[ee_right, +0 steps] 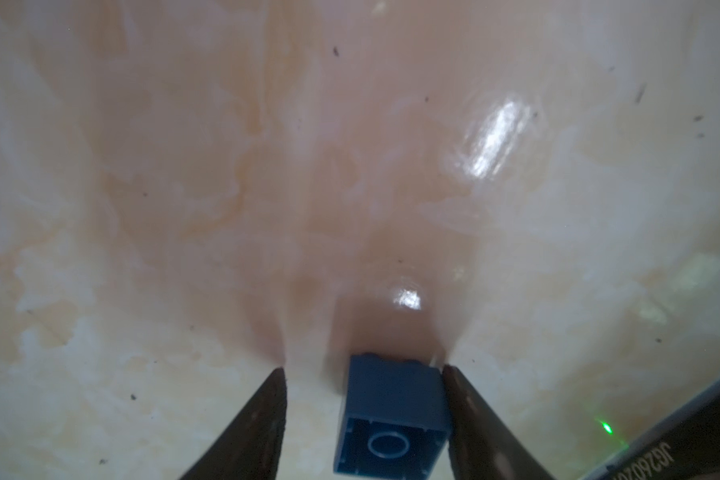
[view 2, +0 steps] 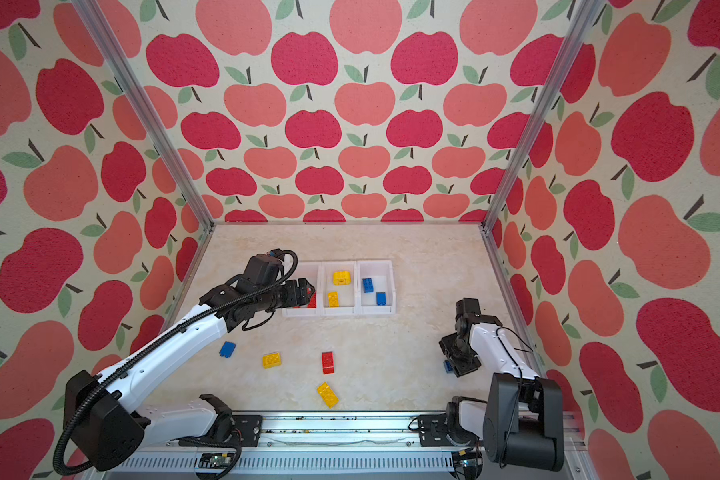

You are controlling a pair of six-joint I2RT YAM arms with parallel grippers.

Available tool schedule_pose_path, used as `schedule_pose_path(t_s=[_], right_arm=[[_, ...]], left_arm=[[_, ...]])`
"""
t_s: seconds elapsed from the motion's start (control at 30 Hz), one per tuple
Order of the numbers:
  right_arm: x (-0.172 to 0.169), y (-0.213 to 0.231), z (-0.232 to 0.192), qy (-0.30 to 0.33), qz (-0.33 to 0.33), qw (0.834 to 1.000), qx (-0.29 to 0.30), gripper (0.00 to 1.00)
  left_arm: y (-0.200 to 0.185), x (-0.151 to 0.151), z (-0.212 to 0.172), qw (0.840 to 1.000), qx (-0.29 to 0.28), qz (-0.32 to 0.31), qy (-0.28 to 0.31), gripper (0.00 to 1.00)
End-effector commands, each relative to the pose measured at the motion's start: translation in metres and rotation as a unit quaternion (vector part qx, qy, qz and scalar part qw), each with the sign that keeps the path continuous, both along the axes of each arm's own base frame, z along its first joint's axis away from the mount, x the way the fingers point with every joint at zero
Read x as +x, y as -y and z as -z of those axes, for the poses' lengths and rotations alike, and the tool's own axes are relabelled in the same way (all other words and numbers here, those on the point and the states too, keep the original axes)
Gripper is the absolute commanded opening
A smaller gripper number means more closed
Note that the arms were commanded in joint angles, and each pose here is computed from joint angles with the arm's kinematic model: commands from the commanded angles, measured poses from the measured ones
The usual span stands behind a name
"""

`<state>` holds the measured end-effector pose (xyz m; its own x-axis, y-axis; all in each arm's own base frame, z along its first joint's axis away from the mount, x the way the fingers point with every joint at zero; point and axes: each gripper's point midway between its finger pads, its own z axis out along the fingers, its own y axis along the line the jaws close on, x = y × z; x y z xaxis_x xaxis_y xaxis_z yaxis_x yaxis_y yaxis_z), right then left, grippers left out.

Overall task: Sort the legos into containers by color
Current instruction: 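Lower the right gripper and grasp the small blue 2x2 brick, then carry the blue brick with the right gripper over the farthest compartment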

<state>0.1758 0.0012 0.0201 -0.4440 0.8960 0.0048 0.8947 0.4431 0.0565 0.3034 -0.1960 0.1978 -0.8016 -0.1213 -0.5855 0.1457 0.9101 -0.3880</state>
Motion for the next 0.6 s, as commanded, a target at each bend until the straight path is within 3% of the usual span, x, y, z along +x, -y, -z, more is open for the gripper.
schedule_pose_path(t_s=[0.0, 0.2, 0.57], right_arm=[[-0.0032, 0.0013, 0.0033, -0.007, 0.004, 1.0, 0.001, 0.57], [-0.0029, 0.002, 0.0044, -0.009, 0.003, 1.0, -0.001, 0.44], [-0.0054, 0.0014, 0.006, -0.015, -0.001, 1.0, 0.001, 0.31]], left_arm=[[-0.0104, -0.0038, 0.0038, 1.0, 0.012, -0.015, -0.008, 0.88], [-0.0101, -0.0019, 0.0038, 1.0, 0.012, -0.016, -0.009, 0.88], [-0.0125, -0.0017, 0.0049, 1.0, 0.013, -0.022, -0.009, 0.88]])
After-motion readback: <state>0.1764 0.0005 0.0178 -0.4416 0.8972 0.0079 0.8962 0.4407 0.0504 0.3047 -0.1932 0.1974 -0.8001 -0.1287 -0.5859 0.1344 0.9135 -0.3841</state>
